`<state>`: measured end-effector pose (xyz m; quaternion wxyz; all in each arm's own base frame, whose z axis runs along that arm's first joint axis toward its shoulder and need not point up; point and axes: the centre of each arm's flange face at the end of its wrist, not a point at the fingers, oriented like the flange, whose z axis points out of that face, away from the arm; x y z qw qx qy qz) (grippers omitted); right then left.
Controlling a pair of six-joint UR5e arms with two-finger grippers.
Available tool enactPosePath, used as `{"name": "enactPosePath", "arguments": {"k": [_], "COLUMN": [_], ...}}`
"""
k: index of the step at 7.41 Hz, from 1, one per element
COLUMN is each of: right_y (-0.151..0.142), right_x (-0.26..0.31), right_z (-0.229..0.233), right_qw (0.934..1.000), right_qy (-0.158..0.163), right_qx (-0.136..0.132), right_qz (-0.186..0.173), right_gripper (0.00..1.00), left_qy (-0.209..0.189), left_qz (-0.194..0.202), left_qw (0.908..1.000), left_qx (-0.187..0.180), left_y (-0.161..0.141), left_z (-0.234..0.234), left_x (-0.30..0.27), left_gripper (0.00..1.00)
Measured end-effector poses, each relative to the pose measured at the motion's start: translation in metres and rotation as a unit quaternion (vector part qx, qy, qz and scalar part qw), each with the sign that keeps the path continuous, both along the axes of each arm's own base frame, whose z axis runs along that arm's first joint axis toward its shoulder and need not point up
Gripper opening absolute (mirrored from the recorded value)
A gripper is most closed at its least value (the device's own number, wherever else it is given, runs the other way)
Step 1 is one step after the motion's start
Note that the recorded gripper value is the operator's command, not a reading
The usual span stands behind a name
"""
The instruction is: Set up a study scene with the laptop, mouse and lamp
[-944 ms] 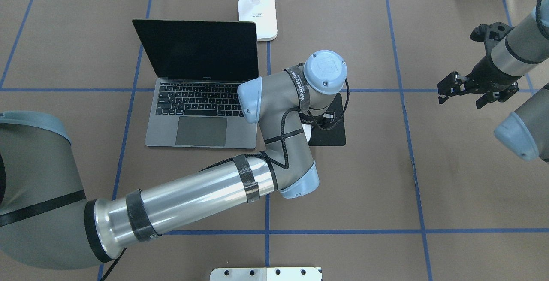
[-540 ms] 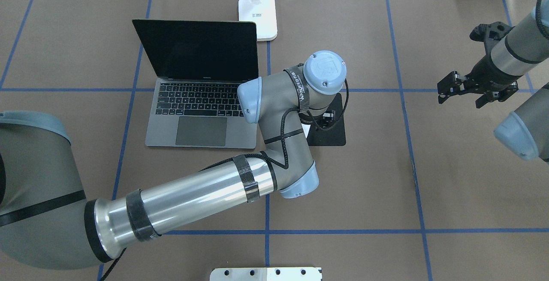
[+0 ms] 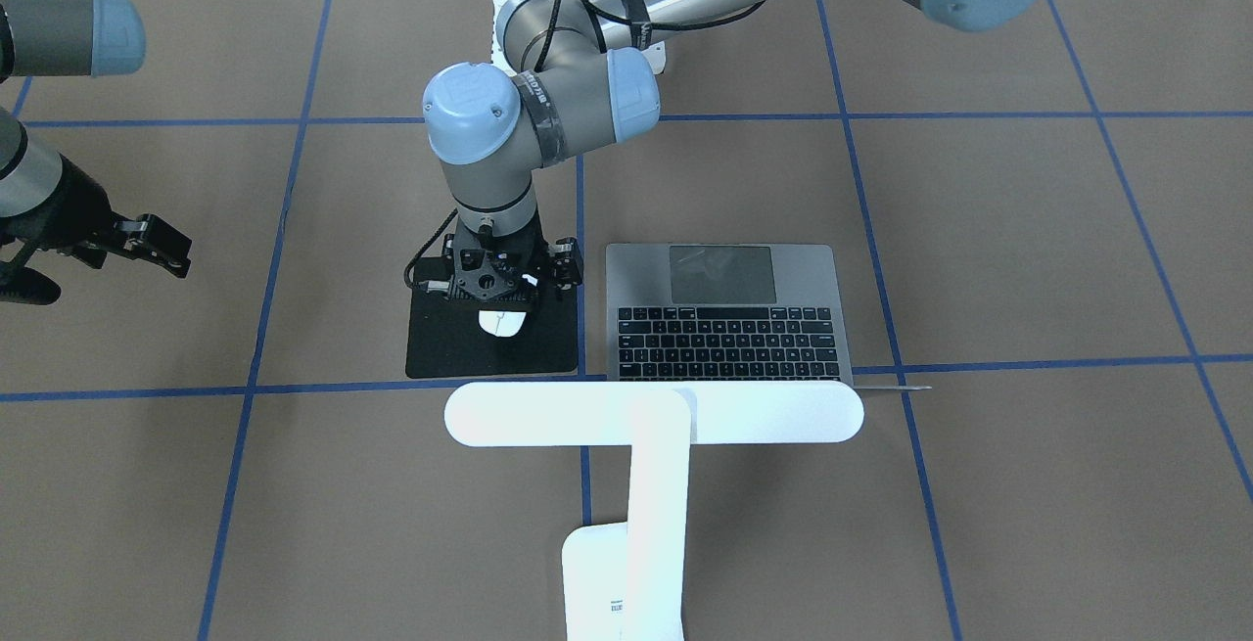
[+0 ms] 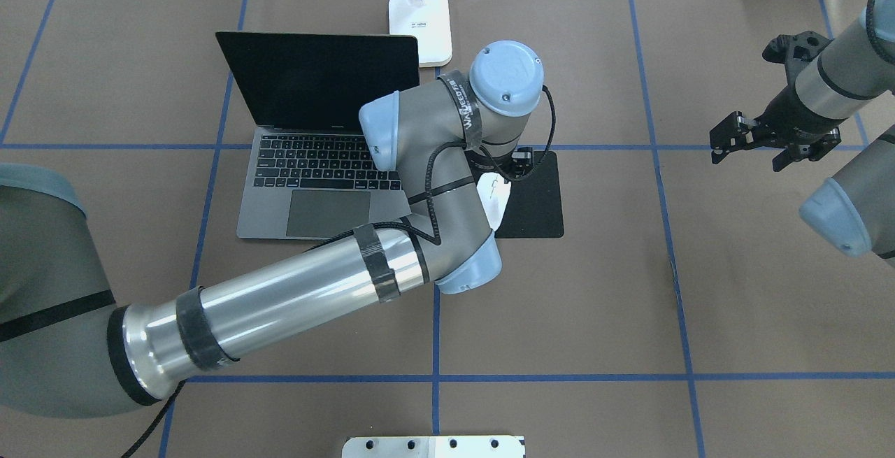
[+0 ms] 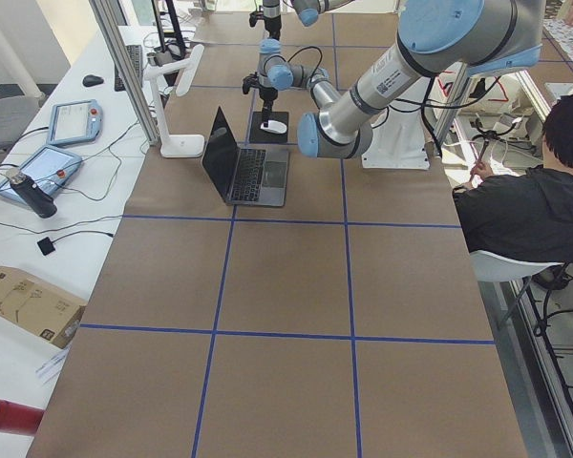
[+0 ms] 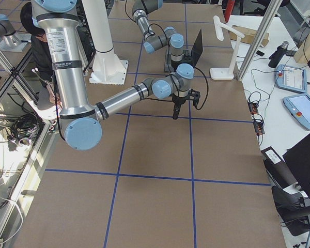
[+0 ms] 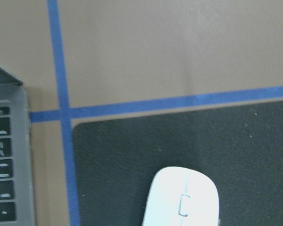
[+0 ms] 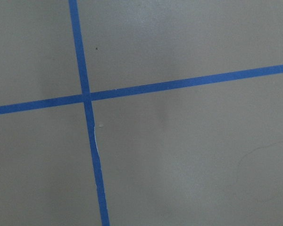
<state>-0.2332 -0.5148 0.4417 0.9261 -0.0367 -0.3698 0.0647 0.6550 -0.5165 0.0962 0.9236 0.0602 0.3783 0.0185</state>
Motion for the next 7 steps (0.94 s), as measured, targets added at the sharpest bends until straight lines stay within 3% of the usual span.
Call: {"name": "enactPosePath", "arguments": {"k": [2,4,5,7], "right_y": [-0.01,-0.014,-0.013,0.0], "right_x": [0.003,0.031,0.058,0.134], "right_z": [0.008,0.024,0.037,0.081], "right_qw": [0.9997,0.9993,0.9993,0.9983], "right_qy": [0.022,0.031,0.027,0.007], "right_qx": [0.008,0.014,0.025,0.046], "right_qz": [0.012,0.015,0.0,-0.035], "right_gripper": [1.0,1.0,1.0,1.0], "left_qy": [0.012,0.005,-0.008,-0.036], "left_qz": [0.008,0.045,0.066,0.105], "left_qw": [0.9999,0.9978,0.9958,0.9905], "left_qx": [0.001,0.048,0.062,0.081], "left_y": [0.015,0.045,0.046,0.01], "left_z": [0.051,0.13,0.175,0.274], "left_x": [-0.09,-0.212,-0.277,-0.43], "left_gripper": [0.99,0.99,0.99,0.99]}}
